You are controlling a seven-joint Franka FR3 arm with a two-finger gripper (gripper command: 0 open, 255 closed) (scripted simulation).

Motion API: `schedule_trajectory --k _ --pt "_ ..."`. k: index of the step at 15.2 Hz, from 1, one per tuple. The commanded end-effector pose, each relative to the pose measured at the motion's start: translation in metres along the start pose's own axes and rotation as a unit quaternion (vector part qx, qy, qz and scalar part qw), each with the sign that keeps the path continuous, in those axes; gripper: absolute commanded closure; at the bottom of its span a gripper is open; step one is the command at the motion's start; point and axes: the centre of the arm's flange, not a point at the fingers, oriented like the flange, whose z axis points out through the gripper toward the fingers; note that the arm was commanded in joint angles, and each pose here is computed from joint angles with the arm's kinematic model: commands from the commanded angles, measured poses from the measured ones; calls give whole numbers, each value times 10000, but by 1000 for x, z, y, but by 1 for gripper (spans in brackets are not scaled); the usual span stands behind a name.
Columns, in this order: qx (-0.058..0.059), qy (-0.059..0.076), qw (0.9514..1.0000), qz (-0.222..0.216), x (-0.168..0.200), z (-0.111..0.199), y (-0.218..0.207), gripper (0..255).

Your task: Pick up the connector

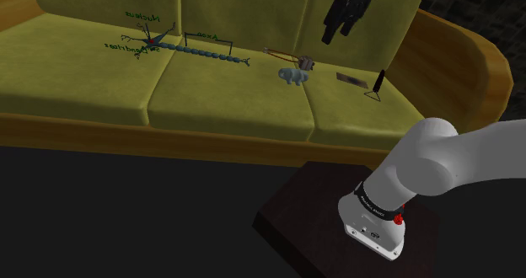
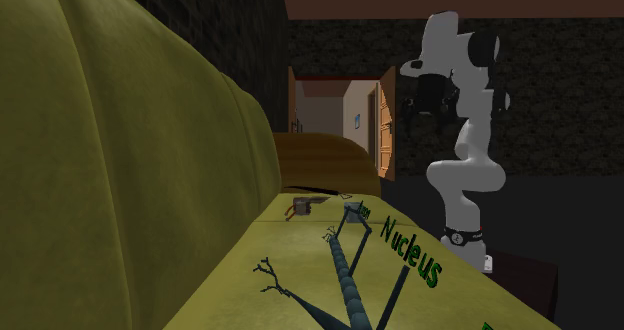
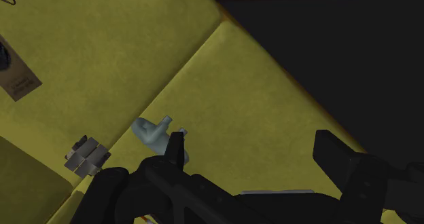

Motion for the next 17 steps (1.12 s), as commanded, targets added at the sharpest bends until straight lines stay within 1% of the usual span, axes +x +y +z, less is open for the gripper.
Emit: schedule_trajectory --k 1,5,9,13,17 --pt "0 0 10000 0 0 0 0 0" --pt "137 -8 9989 -449 21 27 45 0" --pt "274 -17 9956 -897 45 55 87 0" --pt "411 -25 9901 -1343 74 85 126 0" --pt "546 -33 9824 -1786 105 115 161 0"
